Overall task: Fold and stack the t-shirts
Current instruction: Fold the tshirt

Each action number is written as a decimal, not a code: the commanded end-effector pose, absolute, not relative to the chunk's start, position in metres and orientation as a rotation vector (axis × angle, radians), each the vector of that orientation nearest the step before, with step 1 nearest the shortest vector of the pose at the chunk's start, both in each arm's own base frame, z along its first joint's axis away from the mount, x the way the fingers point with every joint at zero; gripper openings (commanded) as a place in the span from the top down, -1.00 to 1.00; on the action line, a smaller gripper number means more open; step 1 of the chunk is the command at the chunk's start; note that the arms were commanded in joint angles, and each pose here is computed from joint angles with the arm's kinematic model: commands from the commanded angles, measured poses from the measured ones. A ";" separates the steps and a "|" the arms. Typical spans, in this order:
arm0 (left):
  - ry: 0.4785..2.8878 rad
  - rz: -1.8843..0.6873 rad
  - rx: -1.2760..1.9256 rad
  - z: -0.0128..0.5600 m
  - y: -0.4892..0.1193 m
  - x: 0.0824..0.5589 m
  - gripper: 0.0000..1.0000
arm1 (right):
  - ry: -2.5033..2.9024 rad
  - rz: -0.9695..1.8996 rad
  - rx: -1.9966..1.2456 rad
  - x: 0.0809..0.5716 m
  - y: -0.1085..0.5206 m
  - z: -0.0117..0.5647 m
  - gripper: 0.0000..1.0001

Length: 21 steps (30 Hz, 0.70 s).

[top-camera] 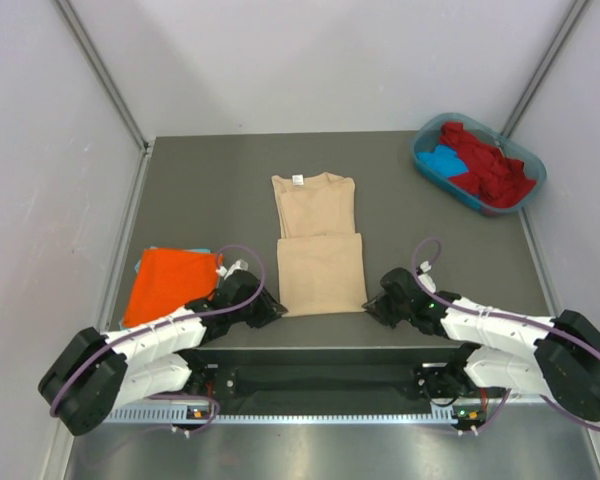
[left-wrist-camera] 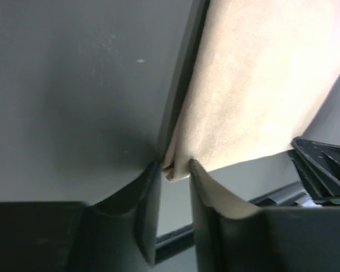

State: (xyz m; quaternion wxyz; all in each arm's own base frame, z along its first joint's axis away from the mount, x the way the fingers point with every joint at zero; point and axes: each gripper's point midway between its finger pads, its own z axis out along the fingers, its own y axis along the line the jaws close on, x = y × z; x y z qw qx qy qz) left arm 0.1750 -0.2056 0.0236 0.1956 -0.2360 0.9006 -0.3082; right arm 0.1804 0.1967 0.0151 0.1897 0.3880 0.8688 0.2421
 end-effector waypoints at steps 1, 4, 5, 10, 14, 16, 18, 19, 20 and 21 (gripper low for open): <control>2.568 -0.705 -0.648 -0.003 -0.184 0.165 0.39 | 2.531 0.398 1.055 0.154 0.159 -0.024 0.60; 2.571 -0.709 -0.640 -0.001 -0.186 0.167 0.76 | 2.529 0.396 1.033 0.157 0.161 -0.022 1.00; 2.587 -0.701 -0.635 -0.003 -0.187 0.165 0.94 | 2.533 0.390 1.007 0.159 0.161 -0.021 1.00; 2.616 -0.733 -0.587 0.011 -0.195 0.165 1.00 | 2.501 0.401 0.889 0.170 0.162 0.002 1.00; 2.622 -0.771 -0.558 0.023 -0.199 0.158 1.00 | 2.490 0.435 0.842 0.168 0.162 0.012 1.00; 2.633 -0.789 -0.537 0.028 -0.203 0.153 1.00 | 2.497 0.454 0.822 0.162 0.163 0.012 1.00; 2.646 -0.803 -0.505 0.032 -0.207 0.146 1.00 | 2.504 0.497 0.793 0.155 0.168 0.011 1.00; 2.651 -0.810 -0.492 0.032 -0.208 0.144 1.00 | 2.511 0.509 0.783 0.152 0.169 0.010 1.00; 2.673 -0.818 -0.474 0.030 -0.211 0.139 1.00 | 2.514 0.518 0.789 0.149 0.170 0.008 1.00; 2.690 -0.814 -0.471 0.028 -0.211 0.135 1.00 | 2.523 0.525 0.787 0.146 0.170 0.004 1.00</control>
